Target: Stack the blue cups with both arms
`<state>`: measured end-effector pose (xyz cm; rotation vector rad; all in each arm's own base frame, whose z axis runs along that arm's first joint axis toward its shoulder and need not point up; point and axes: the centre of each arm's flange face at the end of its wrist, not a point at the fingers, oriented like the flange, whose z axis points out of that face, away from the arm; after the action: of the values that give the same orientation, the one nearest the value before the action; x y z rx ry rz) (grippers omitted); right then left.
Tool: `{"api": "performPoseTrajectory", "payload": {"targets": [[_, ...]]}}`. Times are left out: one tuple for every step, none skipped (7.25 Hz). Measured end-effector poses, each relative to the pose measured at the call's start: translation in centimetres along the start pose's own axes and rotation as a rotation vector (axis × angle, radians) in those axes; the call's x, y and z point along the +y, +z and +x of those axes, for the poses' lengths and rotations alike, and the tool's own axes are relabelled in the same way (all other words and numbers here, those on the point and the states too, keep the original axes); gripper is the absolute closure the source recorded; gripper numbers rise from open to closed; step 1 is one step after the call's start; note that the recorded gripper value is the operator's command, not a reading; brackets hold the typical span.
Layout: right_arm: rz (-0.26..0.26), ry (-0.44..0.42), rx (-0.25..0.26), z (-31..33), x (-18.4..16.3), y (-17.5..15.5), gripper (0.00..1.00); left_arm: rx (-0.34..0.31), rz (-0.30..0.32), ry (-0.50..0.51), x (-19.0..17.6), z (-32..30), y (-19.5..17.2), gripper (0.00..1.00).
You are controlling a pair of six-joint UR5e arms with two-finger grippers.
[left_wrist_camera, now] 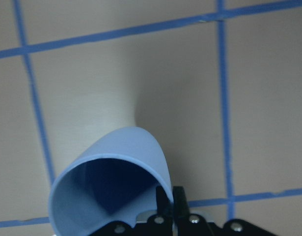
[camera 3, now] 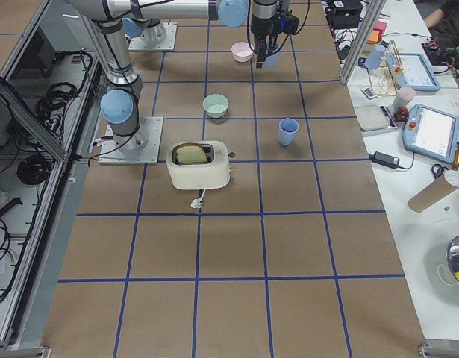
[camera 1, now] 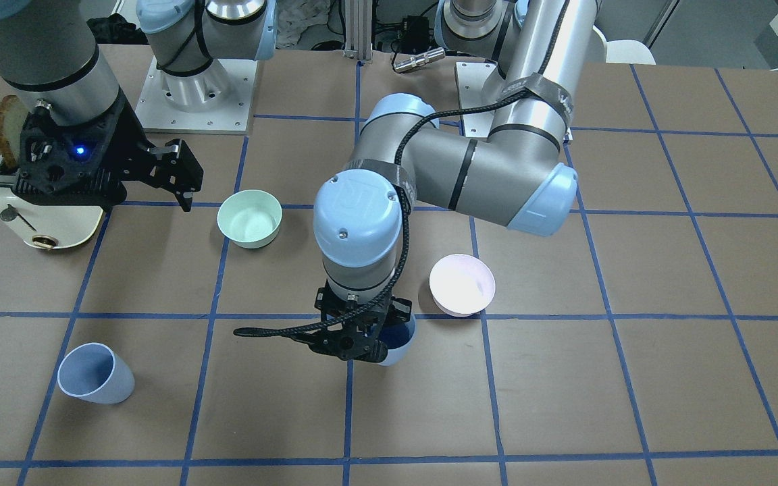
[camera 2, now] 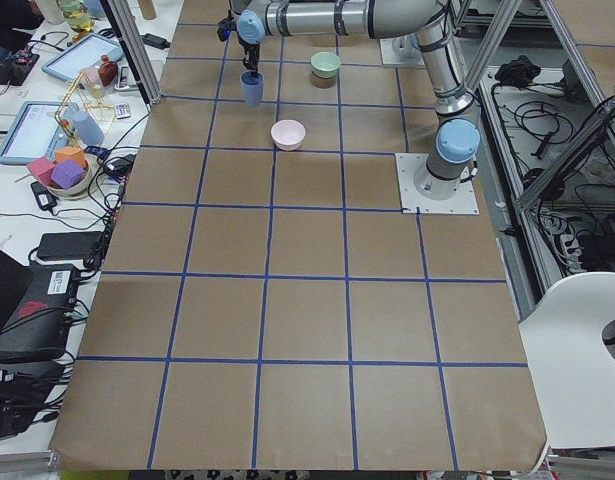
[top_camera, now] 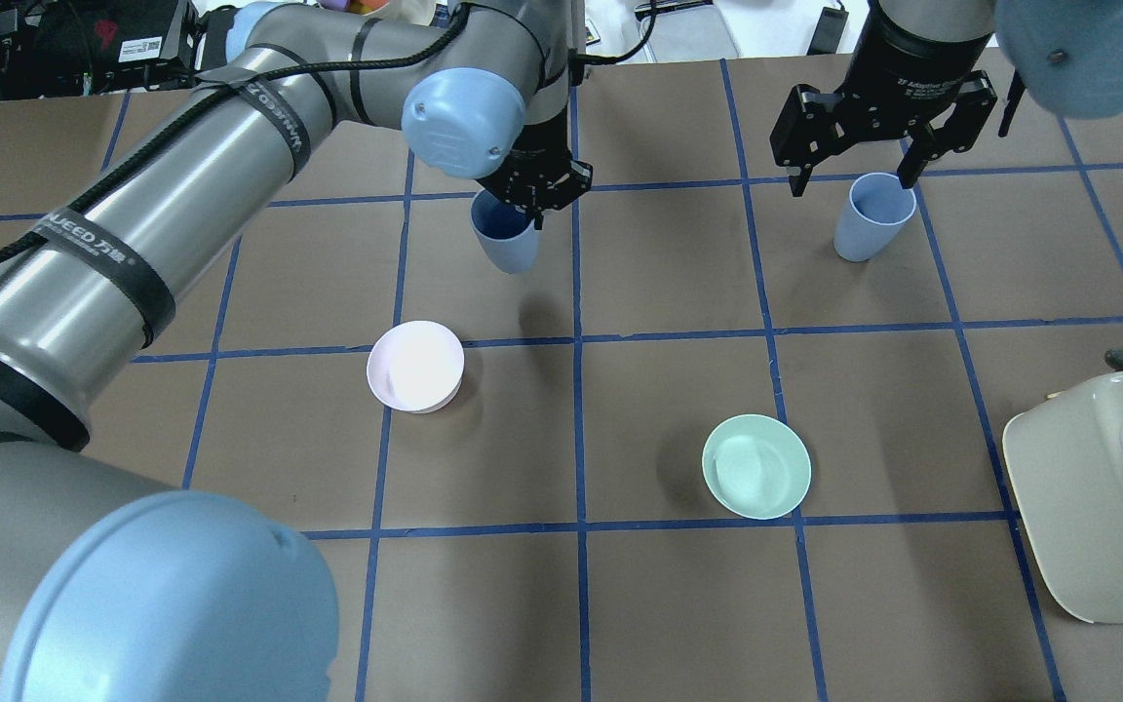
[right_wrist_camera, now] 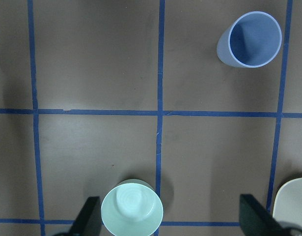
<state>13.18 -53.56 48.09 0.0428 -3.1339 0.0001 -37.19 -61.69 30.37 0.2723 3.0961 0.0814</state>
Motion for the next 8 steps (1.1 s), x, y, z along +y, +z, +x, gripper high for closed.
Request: {"api": "performPoseTrajectory", "payload": {"targets": [[-0.002, -0.001, 0.001, 0.1, 0.0, 0.1, 0.00, 0.007, -0.018, 0.007, 1.2, 1.3, 1.6, 1.00], [-0.003, -0.004, 0.004, 0.2, 0.0, 0.1, 0.00, 0.024, -0.024, 0.015, 2.4, 2.2, 2.9, 1.00], [-0.004, -0.006, 0.005, 0.3, 0.0, 0.1, 0.00, 0.042, -0.020, 0.021, 3.5, 2.8, 3.4, 1.00], [-0.004, -0.005, 0.006, 0.4, 0.0, 0.1, 0.00, 0.057, -0.015, 0.024, 4.1, 3.1, 3.2, 0.81], [-0.005, -0.002, 0.007, 0.5, -0.1, 0.1, 0.00, 0.068, -0.014, 0.025, 4.4, 3.2, 3.0, 0.12], [-0.005, -0.001, 0.006, 0.6, -0.1, 0.1, 0.00, 0.072, -0.020, 0.019, 4.5, 3.2, 3.3, 0.00], [-0.006, 0.001, 0.006, 0.7, -0.1, 0.1, 0.00, 0.073, -0.022, 0.007, 4.5, 3.0, 3.4, 0.00], [-0.006, 0.004, 0.005, 0.9, -0.2, 0.1, 0.00, 0.074, -0.014, -0.004, 4.4, 2.6, 2.5, 0.00]]}}
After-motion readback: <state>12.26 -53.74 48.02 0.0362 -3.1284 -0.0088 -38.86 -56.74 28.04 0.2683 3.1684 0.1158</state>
